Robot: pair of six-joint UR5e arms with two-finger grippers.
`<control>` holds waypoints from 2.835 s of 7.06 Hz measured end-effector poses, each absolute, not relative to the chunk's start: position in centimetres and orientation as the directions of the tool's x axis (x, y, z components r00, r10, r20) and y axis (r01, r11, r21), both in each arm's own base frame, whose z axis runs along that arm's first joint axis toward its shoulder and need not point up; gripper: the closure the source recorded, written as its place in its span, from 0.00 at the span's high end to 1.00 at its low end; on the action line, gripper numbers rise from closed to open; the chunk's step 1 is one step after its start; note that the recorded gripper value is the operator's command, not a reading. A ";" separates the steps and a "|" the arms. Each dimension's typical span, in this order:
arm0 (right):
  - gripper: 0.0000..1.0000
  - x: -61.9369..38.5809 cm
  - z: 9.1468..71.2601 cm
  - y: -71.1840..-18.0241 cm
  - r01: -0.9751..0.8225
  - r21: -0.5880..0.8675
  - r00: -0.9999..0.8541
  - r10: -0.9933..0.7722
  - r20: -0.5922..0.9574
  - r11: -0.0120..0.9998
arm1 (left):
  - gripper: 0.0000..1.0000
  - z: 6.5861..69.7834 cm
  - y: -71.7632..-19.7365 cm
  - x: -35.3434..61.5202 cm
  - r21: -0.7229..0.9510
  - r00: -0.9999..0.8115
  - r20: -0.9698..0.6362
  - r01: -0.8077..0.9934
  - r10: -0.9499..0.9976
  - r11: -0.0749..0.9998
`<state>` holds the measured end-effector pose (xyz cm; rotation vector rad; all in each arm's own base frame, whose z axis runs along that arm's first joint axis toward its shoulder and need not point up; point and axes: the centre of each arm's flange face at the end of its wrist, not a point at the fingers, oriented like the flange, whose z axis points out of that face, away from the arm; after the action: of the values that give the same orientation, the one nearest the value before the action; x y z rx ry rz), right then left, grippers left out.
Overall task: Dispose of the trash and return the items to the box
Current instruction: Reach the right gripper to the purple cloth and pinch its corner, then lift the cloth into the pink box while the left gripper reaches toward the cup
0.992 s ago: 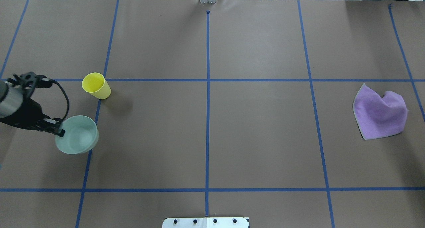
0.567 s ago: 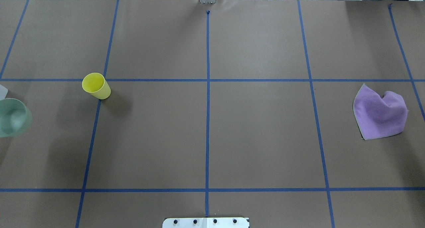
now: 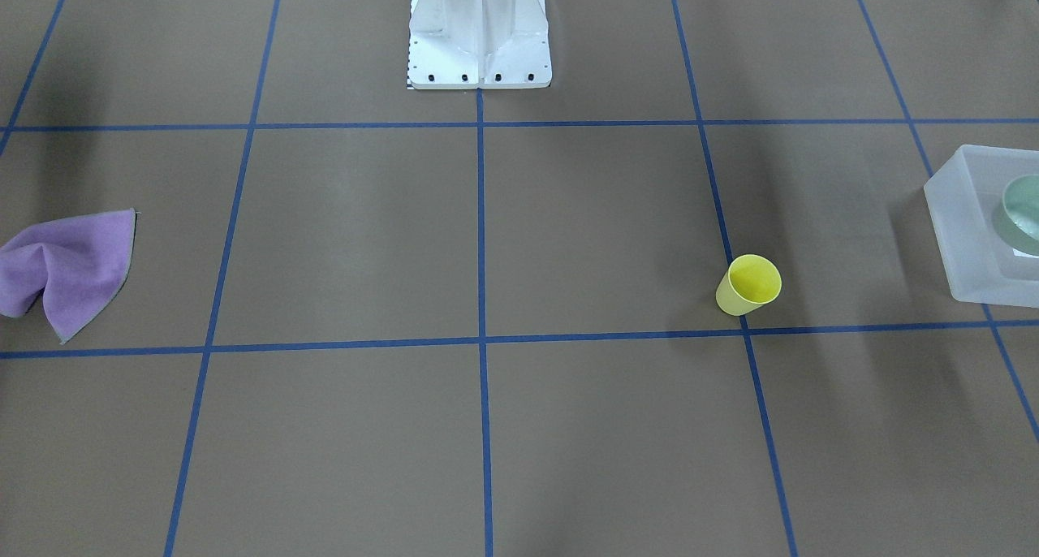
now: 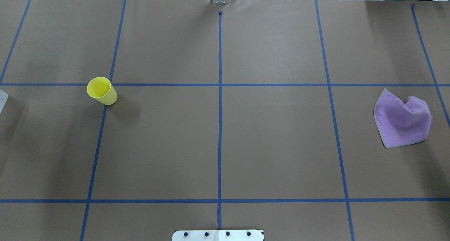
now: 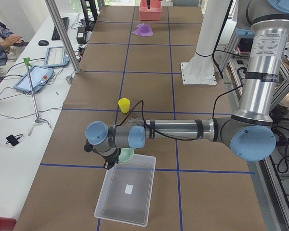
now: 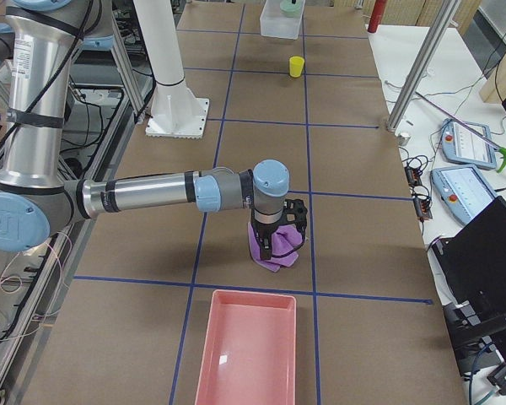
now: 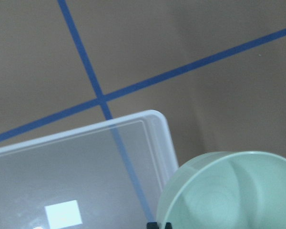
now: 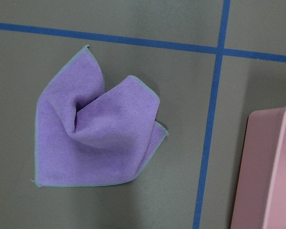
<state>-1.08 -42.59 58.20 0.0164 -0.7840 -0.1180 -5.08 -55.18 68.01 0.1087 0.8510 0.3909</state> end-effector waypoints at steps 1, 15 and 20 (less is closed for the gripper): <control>1.00 -2.5 57.8 -43.0 0.105 0.044 0.705 -0.105 0.701 0.994 | 0.00 70.0 -55.8 -5.8 0.239 0.589 -0.715 -0.303 0.378 0.923; 0.34 -18.6 60.5 -49.2 0.101 0.037 0.722 -0.099 0.685 0.994 | 0.97 74.0 -55.0 -6.1 0.203 0.592 -0.729 -0.294 0.345 0.934; 0.00 -18.1 60.1 -49.0 0.084 0.036 0.731 -0.086 0.676 0.996 | 0.97 59.9 -57.2 -3.2 0.086 0.610 -0.777 -0.143 0.156 0.986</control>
<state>-18.06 -48.99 60.14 0.0031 -0.7445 -0.0939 -3.24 -57.16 59.91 0.0158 0.8978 0.1724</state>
